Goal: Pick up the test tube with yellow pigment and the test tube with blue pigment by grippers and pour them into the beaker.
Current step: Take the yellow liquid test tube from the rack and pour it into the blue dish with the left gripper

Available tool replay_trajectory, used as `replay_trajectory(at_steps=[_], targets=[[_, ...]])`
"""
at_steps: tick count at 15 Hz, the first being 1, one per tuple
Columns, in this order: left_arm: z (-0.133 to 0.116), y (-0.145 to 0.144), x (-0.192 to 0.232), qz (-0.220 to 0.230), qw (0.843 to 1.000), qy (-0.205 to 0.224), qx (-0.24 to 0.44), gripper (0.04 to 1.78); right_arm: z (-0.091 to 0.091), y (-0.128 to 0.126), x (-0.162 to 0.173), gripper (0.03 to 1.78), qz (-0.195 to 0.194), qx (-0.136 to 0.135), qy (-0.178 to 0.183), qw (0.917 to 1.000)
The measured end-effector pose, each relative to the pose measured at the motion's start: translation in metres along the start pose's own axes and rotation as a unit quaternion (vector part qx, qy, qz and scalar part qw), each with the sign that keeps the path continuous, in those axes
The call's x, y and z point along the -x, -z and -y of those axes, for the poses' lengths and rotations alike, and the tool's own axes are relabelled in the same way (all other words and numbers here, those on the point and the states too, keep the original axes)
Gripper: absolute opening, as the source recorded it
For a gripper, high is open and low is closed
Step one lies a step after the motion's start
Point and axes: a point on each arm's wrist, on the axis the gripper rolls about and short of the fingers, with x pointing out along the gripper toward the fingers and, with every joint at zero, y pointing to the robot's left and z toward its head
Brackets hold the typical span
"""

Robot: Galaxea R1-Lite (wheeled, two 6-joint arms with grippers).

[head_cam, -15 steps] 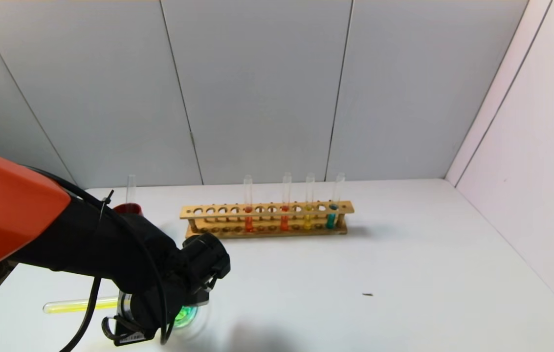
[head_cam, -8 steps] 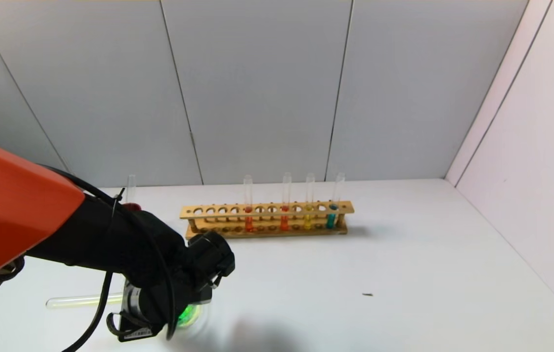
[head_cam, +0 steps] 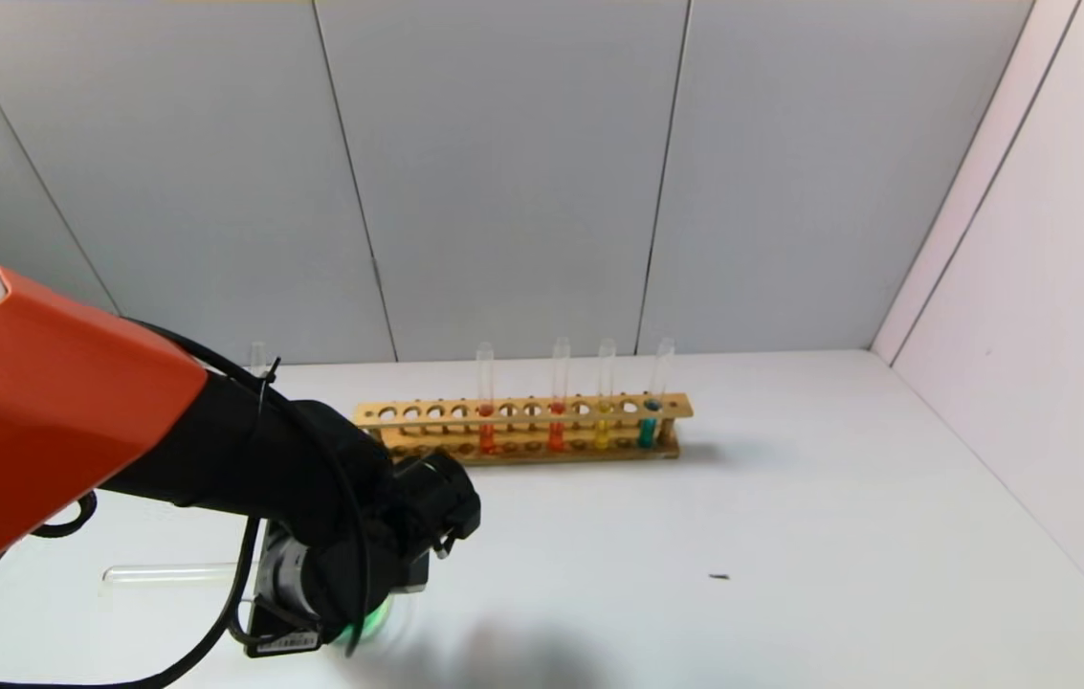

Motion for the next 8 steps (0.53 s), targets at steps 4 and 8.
replay_trajectory(at_steps=[4,8], targets=[[0.000,-0.008,0.002,-0.010,1.000,-0.008,-0.017,0.30,0.000,0.000,0.000,1.74,0.000,0.000,0.000,1.0000],[0.001,-0.012,0.002,-0.024,0.999,-0.007,-0.035,0.30,0.000,0.000,0.000,1.74,0.000,0.000,0.000,1.0000]])
